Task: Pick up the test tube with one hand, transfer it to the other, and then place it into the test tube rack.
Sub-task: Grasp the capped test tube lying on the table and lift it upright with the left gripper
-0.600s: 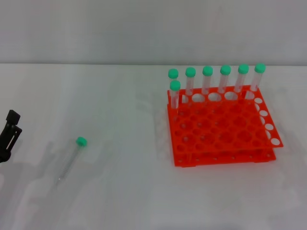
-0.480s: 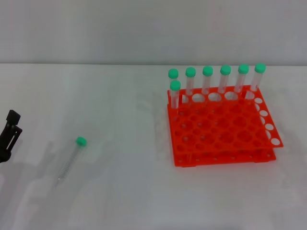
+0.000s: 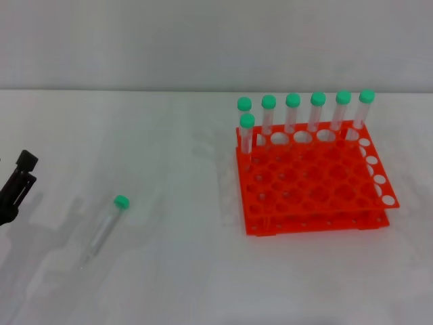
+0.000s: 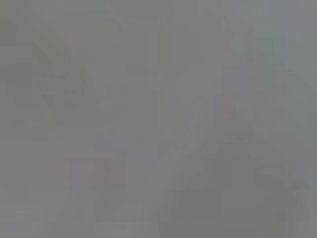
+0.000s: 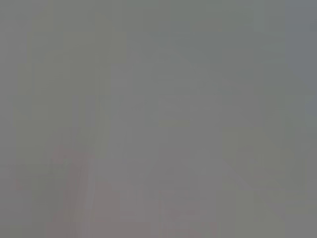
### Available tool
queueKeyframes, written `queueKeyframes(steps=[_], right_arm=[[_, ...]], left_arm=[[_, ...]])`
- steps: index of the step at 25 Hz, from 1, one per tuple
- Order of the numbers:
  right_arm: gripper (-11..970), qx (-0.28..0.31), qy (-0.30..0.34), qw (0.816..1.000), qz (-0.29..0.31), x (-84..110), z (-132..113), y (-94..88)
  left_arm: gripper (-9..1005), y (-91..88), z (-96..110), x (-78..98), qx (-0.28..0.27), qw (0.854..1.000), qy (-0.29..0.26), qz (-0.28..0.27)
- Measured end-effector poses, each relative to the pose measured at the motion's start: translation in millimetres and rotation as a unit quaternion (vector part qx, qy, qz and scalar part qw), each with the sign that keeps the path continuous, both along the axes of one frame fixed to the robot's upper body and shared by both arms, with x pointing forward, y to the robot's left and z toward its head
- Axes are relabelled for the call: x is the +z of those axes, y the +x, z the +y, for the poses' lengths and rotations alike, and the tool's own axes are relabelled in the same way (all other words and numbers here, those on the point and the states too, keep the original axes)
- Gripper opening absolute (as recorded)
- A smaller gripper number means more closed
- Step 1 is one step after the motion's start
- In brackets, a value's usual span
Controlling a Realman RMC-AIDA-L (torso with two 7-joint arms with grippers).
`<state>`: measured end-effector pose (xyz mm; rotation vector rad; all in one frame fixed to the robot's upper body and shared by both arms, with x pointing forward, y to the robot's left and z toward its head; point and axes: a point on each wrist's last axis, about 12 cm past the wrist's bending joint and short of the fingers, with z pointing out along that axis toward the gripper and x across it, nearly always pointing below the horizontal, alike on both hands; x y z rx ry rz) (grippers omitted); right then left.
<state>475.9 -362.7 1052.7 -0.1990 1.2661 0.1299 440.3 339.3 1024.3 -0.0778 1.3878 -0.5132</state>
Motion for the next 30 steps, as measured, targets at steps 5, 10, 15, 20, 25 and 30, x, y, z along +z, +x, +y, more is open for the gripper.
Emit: queueKeyframes(steps=[5,10,15,20,25,30], right_arm=[[870,-0.009,-0.02,1.0,-0.006,-1.3,2.1,-1.4],[870,-0.007,-0.023,1.0,-0.008,0.4,2.4,2.2],[870,-0.006,-0.028,1.0,-0.008,2.0,3.1,7.3],[870,-0.012,-0.041,0.999,-0.001,0.0,5.5,11.3],[870,-0.016,-0.052,0.998,0.0,-1.5,8.1,12.7],[870,-0.019,-0.052,0.998,0.002,-2.6,7.2,10.4]], left_arm=[[846,3.6,14.5,10.2,-0.055,0.998,-0.024,0.02],[842,9.4,34.2,26.6,-0.11,0.99,-0.052,0.065],[821,21.9,54.7,51.8,-0.161,0.973,-0.062,0.154],[788,41.6,62.7,77.5,-0.192,0.944,-0.071,0.257],[769,66.2,67.7,102.7,-0.212,0.892,-0.071,0.392],[771,84.7,69.6,120.9,-0.213,0.846,-0.055,0.486]])
